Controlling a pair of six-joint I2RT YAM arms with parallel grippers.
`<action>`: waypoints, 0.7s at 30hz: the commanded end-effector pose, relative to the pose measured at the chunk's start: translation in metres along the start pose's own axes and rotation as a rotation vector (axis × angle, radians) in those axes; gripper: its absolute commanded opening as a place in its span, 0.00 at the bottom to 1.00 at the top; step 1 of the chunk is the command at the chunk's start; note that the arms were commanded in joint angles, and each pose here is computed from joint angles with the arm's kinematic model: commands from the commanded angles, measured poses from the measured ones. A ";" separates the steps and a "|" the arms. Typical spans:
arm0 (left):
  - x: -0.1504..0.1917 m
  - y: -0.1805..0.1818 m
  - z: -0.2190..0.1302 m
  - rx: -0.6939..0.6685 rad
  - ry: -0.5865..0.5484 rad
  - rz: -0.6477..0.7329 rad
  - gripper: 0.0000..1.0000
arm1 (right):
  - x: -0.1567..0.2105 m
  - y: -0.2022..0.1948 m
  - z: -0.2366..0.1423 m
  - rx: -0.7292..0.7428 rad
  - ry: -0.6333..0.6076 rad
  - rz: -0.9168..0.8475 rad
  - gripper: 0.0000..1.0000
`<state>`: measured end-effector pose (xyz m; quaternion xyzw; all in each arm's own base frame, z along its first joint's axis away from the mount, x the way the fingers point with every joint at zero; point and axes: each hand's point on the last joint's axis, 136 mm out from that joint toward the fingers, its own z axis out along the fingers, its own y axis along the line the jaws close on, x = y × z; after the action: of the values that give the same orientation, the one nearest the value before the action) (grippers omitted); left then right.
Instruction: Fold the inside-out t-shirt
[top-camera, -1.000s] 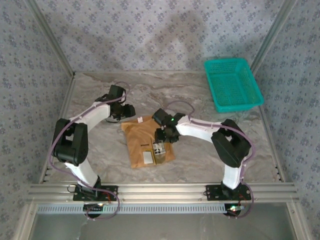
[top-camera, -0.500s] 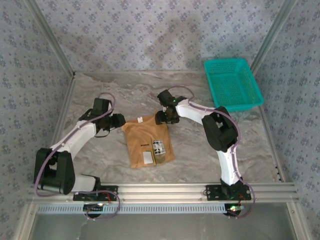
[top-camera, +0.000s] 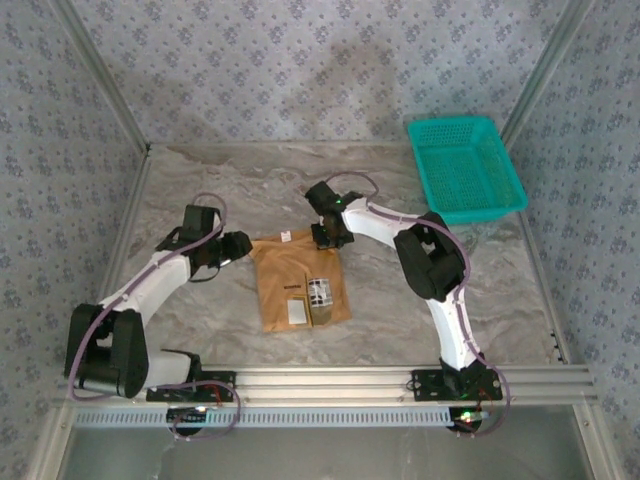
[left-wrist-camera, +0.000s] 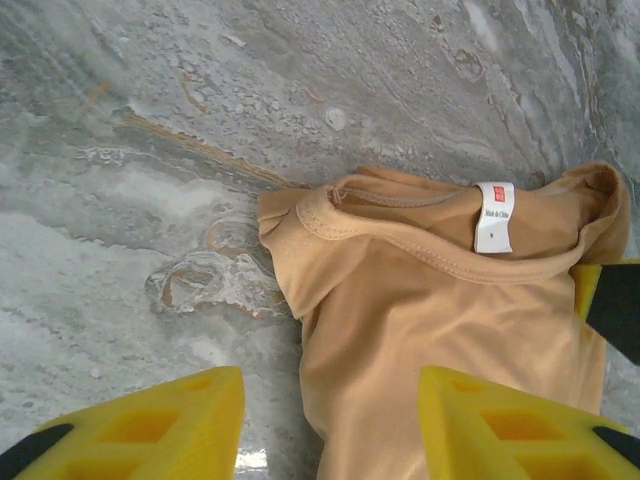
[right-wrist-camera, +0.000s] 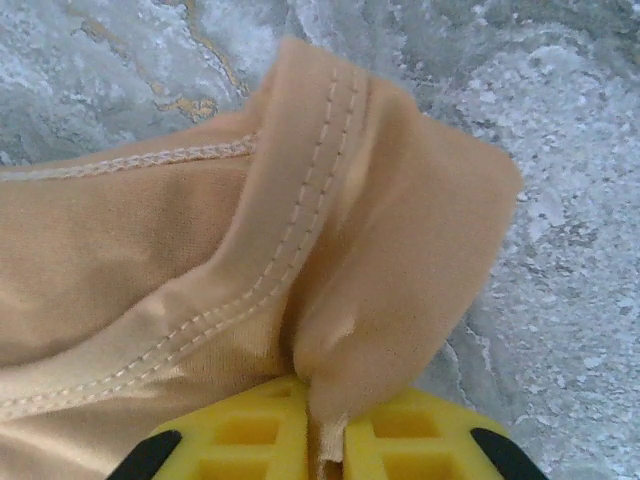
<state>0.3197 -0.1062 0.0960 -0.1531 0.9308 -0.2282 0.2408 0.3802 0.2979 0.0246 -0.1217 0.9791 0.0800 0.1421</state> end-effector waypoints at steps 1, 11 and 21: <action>-0.002 -0.012 0.013 0.093 0.009 -0.036 0.53 | 0.016 -0.009 0.002 -0.043 0.037 0.032 0.10; -0.016 -0.030 0.060 0.196 0.018 0.002 0.49 | 0.012 -0.005 -0.001 -0.108 0.024 0.023 0.09; 0.000 -0.044 0.107 0.181 0.103 0.076 0.45 | 0.012 -0.005 -0.003 -0.119 0.031 0.020 0.09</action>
<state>0.3771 -0.1690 0.0342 -0.1070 0.9238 -0.3020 0.2095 0.3755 0.2890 0.0262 -0.1122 0.9756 0.1322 0.1349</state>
